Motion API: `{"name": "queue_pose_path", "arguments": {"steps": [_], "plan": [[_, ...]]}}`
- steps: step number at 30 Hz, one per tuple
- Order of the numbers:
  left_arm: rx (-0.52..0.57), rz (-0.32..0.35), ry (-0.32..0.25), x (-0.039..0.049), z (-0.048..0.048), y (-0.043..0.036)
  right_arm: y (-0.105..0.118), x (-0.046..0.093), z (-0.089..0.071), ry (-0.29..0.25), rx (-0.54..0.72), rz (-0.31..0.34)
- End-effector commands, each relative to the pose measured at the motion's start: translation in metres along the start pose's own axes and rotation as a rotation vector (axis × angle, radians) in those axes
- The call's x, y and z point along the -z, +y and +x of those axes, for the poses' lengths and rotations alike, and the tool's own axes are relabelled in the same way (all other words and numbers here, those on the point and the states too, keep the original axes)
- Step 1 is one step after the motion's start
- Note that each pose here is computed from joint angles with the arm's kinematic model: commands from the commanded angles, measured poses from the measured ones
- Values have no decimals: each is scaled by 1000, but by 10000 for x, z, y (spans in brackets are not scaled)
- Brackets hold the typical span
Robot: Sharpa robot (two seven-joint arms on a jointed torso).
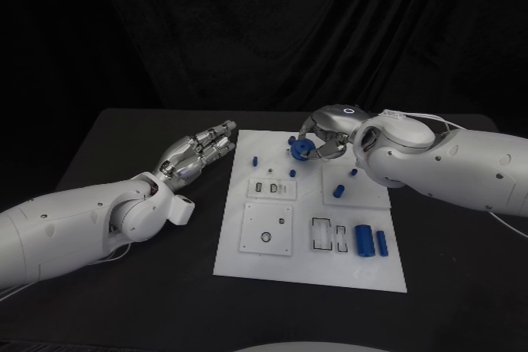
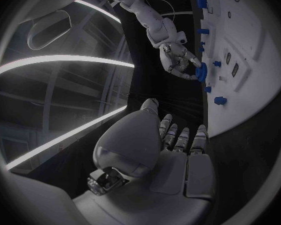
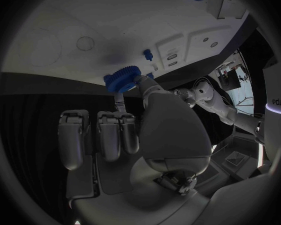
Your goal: Assemble the parts on the task board
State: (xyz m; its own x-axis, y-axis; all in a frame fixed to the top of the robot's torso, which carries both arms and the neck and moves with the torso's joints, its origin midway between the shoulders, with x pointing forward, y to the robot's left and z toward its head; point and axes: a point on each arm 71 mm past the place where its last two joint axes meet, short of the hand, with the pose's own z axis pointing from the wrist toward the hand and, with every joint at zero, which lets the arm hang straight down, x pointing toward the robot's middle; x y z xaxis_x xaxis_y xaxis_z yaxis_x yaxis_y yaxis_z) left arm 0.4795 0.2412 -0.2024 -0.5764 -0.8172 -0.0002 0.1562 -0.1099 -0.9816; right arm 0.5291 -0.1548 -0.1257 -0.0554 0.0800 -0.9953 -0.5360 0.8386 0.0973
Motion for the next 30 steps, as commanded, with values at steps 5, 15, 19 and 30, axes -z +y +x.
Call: {"name": "queue_pose_path", "arguments": {"steps": [5, 15, 19, 30], "plan": [[7, 20, 14, -9, 23, -6, -10, -66, -48, -51, -164, -2], [5, 21, 12, -10, 20, -6, -6, -160, 3, -28, -223, 16], [5, 21, 12, -13, 21, -5, -8, -187, 27, -17, -229, 23], [5, 21, 13, -18, 24, -3, -12, -252, 96, 20, -196, 47]]}}
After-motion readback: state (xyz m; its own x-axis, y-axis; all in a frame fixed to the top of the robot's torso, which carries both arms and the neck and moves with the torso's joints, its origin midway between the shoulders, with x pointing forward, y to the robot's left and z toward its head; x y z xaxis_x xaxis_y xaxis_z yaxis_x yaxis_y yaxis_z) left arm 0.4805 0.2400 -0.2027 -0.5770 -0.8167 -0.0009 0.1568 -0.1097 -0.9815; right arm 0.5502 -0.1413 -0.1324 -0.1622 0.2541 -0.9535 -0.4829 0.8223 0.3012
